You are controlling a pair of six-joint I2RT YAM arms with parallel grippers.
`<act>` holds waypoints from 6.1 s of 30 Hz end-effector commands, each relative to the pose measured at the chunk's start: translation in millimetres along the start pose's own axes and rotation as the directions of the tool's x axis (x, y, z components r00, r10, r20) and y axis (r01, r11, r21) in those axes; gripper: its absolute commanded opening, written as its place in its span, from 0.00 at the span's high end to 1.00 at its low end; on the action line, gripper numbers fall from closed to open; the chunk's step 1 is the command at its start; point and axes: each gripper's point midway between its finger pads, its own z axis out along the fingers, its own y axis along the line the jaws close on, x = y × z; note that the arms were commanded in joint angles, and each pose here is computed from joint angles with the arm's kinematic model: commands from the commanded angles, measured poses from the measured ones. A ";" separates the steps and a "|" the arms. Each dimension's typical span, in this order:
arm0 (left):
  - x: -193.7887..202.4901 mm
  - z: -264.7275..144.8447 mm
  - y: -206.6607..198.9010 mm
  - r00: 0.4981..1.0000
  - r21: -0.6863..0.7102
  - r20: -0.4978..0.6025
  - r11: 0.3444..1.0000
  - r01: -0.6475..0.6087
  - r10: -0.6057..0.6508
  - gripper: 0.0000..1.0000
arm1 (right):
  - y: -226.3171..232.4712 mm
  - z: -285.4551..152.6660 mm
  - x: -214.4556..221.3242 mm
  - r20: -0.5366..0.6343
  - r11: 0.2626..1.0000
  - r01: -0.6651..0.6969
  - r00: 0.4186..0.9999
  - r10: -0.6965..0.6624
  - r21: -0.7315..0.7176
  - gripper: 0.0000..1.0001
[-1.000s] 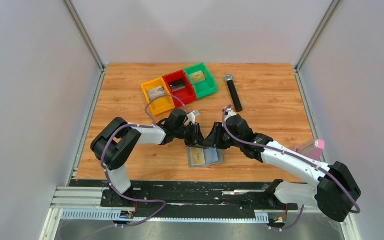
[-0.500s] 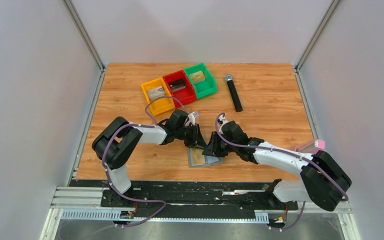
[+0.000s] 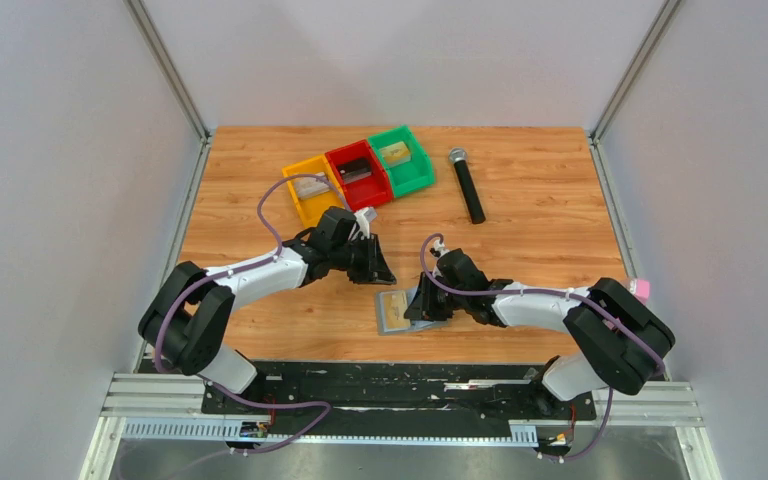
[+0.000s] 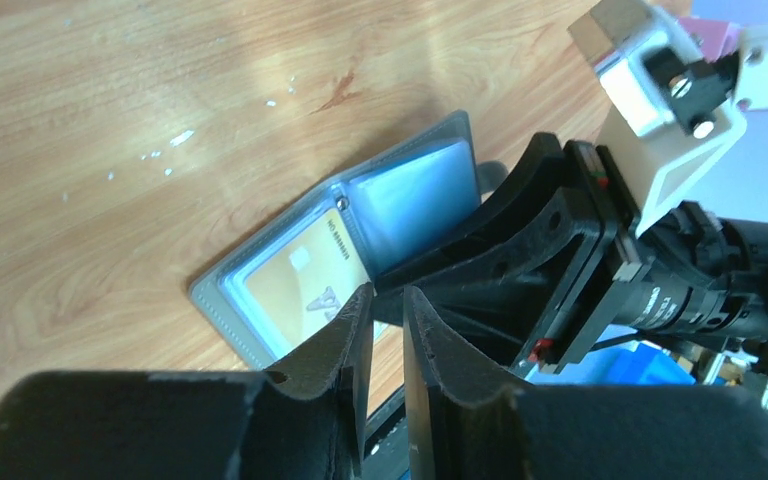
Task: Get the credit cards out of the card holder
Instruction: Remove the credit card from the card holder, then place the credit card in the storage box.
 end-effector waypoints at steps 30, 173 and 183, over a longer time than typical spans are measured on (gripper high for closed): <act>55.4 4.0 49.4 0.994 -0.090 -0.105 0.996 -0.012 0.002 0.84 | 0.4 9.2 -11.1 -0.001 0.991 -0.032 0.999 0.032 -0.129 0.78; -70.1 -160.7 -138.2 0.832 0.498 0.509 0.864 -0.076 -0.220 1.00 | 137.3 -182.3 -98.8 0.393 0.775 0.104 0.898 0.197 -0.624 0.57; -66.6 -154.2 -133.6 0.836 0.526 0.489 0.849 -0.053 -0.250 1.00 | 137.7 -183.7 -102.0 0.399 0.756 0.093 0.887 0.233 -0.648 0.71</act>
